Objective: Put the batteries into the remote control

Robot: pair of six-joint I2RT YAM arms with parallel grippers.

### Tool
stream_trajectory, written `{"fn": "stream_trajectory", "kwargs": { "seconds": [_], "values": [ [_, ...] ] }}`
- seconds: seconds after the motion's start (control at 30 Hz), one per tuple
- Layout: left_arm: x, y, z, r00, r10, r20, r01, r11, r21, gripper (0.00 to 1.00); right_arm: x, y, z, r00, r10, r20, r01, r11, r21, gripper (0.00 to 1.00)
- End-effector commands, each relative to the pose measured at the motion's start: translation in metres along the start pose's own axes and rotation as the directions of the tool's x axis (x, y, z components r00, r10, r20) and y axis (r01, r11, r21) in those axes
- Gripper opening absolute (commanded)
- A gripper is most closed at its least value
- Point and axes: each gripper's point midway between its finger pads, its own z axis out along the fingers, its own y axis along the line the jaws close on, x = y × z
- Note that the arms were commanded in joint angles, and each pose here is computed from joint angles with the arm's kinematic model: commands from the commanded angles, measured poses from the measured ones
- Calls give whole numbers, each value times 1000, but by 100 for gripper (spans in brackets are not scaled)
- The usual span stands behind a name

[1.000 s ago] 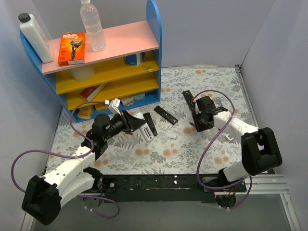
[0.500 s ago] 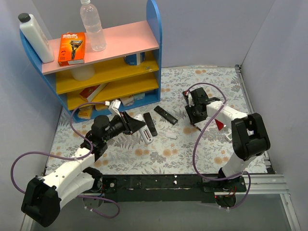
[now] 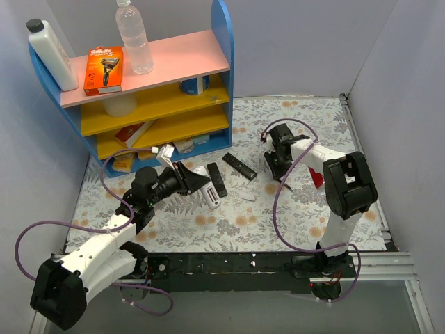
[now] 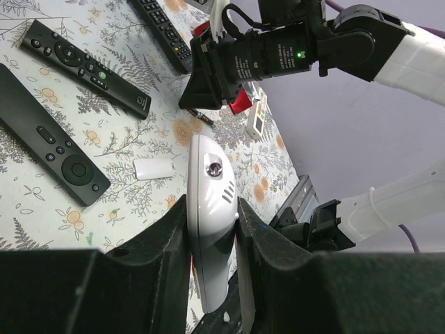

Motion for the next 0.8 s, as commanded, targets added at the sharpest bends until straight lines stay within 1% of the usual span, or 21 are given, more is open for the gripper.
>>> {"fn": "stream_trajectory", "kwargs": {
  "seconds": [0.0, 0.2, 0.33, 0.37, 0.43, 0.47, 0.57, 0.6, 0.67, 0.7, 0.77],
  "values": [
    [-8, -10, -3, 999, 29, 21, -30, 999, 34, 0, 2, 4, -2, 999, -26, -39, 25, 1000, -8, 32],
    [-7, -10, 0, 1000, 25, 13, -26, 999, 38, 0, 11, 4, -2, 997, -24, -70, 24, 1000, -4, 31],
    [-9, -13, 1, 1000, 21, 21, -22, 998, 54, 0, 7, 7, -8, 998, -22, -50, 21, 1000, -20, 12],
    [-8, -12, 1, 1000, 15, 20, -16, 998, 56, 0, 5, 10, -10, 999, -19, -40, 18, 999, -35, 9],
    [-10, -16, 1, 1000, 14, 28, -16, 997, 76, 0, -1, 13, -17, 1000, -14, -9, 13, 999, -46, 8],
    [-10, -17, 1, 1000, 6, 31, -9, 997, 82, 0, -3, 19, -20, 1000, -6, 6, 7, 997, -78, 8],
    [-12, -22, 1, 999, 9, 53, -15, 993, 117, 0, -17, 28, -37, 996, 18, 83, -7, 993, -122, 3],
    [-15, -25, 1, 997, 13, 72, -23, 990, 136, 0, -25, 31, -47, 991, 20, 129, -3, 991, -134, 3],
    [-17, -27, 1, 996, 9, 84, -22, 989, 149, 0, -30, 40, -58, 985, 23, 173, 6, 986, -169, 2],
    [-20, -29, 3, 996, 5, 88, -19, 987, 157, 0, -39, 42, -69, 974, 44, 221, -4, 984, -179, 2],
    [-19, -30, 7, 997, 0, 76, -12, 986, 163, 0, -45, 48, -81, 963, 51, 265, 3, 979, -202, 2]
  ]
}}
